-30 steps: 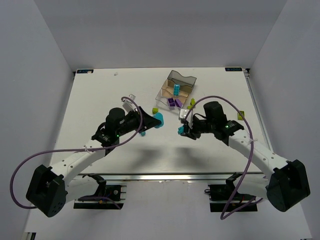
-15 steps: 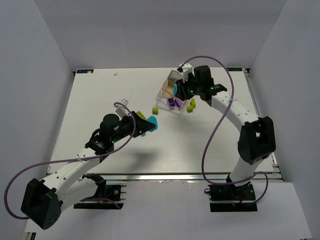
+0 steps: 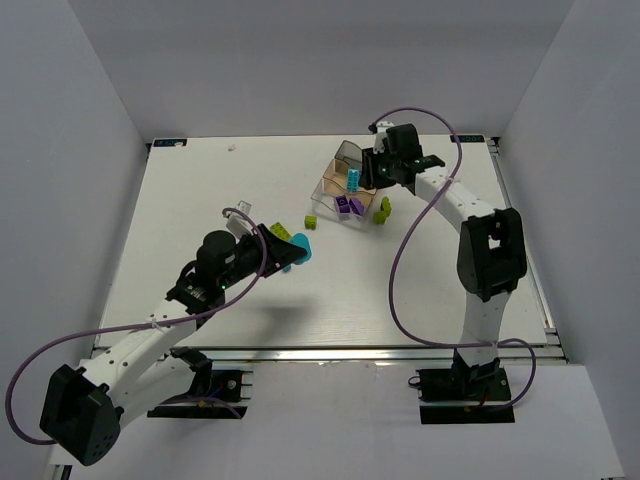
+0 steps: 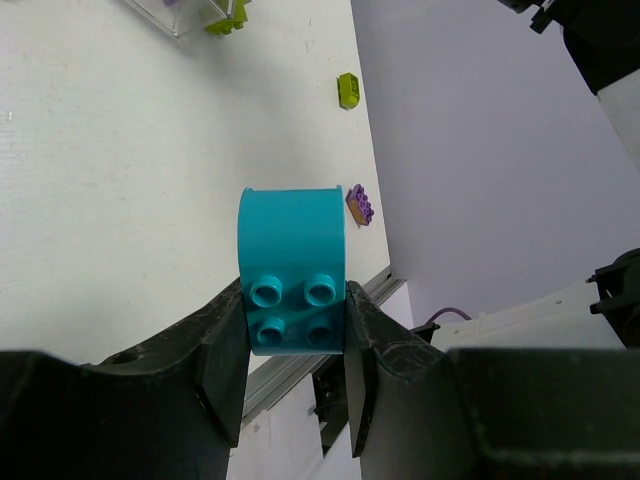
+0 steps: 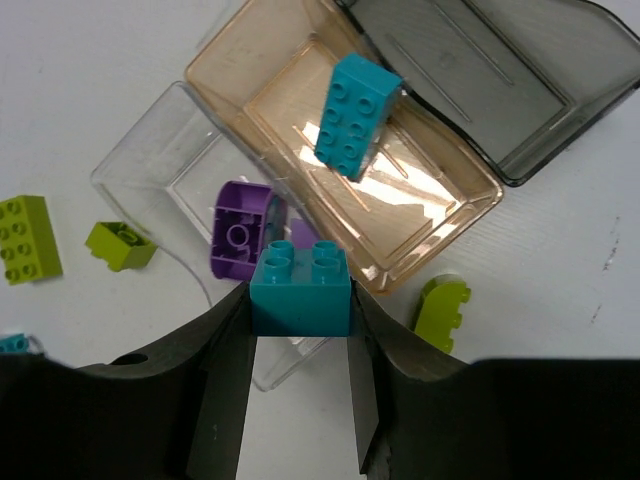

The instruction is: Sort the legos into containers by color

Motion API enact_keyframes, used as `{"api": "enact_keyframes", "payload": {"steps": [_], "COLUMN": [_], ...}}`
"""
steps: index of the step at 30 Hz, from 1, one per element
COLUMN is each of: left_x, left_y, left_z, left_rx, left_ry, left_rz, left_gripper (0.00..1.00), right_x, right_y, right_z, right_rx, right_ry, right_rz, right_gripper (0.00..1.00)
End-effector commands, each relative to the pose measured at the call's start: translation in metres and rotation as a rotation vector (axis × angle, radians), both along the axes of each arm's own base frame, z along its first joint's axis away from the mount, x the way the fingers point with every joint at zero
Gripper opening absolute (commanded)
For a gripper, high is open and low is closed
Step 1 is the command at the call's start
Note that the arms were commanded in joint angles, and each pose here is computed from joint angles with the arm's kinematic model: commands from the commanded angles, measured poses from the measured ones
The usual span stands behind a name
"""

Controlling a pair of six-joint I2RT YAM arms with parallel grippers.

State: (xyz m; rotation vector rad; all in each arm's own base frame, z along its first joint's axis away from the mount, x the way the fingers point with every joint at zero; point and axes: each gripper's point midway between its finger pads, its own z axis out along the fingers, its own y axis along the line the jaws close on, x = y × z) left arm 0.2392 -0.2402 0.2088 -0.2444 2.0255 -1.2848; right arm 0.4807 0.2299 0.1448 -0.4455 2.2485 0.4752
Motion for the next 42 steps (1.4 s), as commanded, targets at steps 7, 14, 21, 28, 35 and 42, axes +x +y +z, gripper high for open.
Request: {"api": "enact_keyframes", "payload": {"steps": [7,14,21,28,35,42], "left_x": [0.007,0.010,0.014,0.021,0.034,0.065], "left_y": [-0.001,-0.004,-0.006,-0.012,-0.026,-0.046], "left_z": [0.005,0.005,0.006,0.009,0.013,0.008], "left_rx": [0.003,0.006,0.013,0.018,0.027,0.088], "left_ry": [-0.005,0.000,0.003,0.003,-0.001,0.021], "left_rz": [0.008,0.003,0.002,-0.010,-0.045,-0.077], "left_gripper": [0.01,0.01,0.01,0.01,0.01,0.01], "right_x": [0.034,0.052,0.062,0.066,0.065,0.009], "right_y": [-0.007,-0.006,-0.011,-0.013,-0.013,0.010], "right_z": [-0.004,-0.012,-0.017,-0.019,-0.001,0.078], "right_rx": [-0.002,-0.017,-0.027,-0.014,0.021,0.066], "right_ry": [-0.037,-0.063,-0.070,-0.065,-0.080,-0.311], "right_rz": [-0.057,-0.061,-0.076,-0.068,-0.038,0.431], "right_gripper": [0.15,0.26,0.45,0.57,0.69,0.89]}}
